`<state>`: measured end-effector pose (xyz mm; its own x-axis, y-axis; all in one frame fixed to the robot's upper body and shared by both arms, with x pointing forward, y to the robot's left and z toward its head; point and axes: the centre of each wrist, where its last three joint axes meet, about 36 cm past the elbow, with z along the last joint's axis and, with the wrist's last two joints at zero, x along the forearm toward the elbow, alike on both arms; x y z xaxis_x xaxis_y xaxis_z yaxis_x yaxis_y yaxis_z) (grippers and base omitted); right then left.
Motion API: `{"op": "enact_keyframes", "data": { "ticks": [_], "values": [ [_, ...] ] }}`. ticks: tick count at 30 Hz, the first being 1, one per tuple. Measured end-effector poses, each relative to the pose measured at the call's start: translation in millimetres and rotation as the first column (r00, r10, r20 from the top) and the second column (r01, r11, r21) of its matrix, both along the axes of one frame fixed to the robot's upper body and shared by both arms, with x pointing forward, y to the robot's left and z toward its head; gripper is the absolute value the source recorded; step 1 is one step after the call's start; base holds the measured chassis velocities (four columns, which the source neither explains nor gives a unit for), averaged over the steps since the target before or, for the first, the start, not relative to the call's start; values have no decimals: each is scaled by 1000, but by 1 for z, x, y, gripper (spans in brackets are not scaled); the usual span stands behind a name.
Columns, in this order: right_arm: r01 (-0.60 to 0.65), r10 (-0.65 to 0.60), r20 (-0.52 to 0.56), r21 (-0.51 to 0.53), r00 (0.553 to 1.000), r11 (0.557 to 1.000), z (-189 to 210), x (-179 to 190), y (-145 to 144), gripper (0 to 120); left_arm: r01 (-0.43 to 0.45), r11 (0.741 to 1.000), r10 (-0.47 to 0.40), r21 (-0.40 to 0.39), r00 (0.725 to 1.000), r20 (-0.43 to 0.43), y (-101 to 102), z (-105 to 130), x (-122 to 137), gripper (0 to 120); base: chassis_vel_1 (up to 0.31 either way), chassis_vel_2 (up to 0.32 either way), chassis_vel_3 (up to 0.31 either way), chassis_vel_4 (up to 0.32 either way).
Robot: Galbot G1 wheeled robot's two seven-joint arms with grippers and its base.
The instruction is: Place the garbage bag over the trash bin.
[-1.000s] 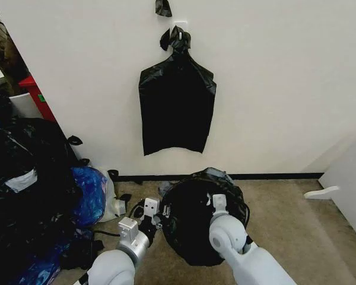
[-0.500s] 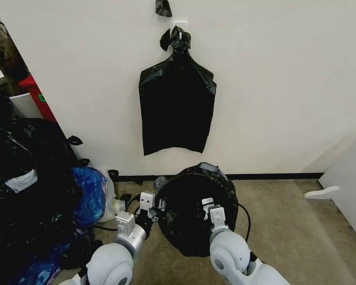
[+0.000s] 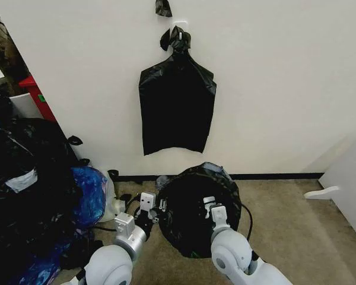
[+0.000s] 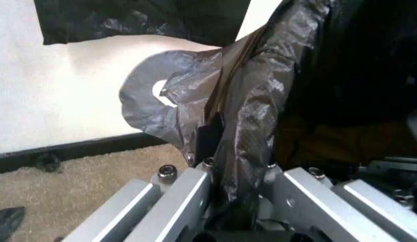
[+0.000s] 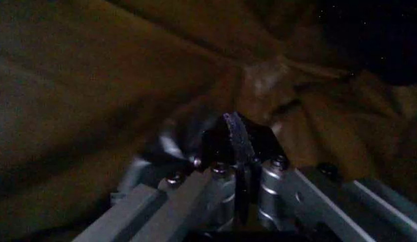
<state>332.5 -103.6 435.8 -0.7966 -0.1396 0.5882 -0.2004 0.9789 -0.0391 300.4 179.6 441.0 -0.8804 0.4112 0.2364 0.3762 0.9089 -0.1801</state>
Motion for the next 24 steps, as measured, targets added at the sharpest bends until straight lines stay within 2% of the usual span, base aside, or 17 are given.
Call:
{"op": "enact_keyframes", "data": {
  "ticks": [10, 24],
  "values": [
    [-45, 46, -10, 76, 999, 996, 3, -7, 21, 0, 4, 1000, -4, 6, 1000, -8, 0, -3, -2, 0, 0, 0, 0, 0],
    [-61, 63, -27, 66, 998, 996, -11, -11, 32, 0, 5, 1000, -5, -9, 1000, 6, -1, 5, -4, 0, 0, 0, 0, 0]
  ]
}}
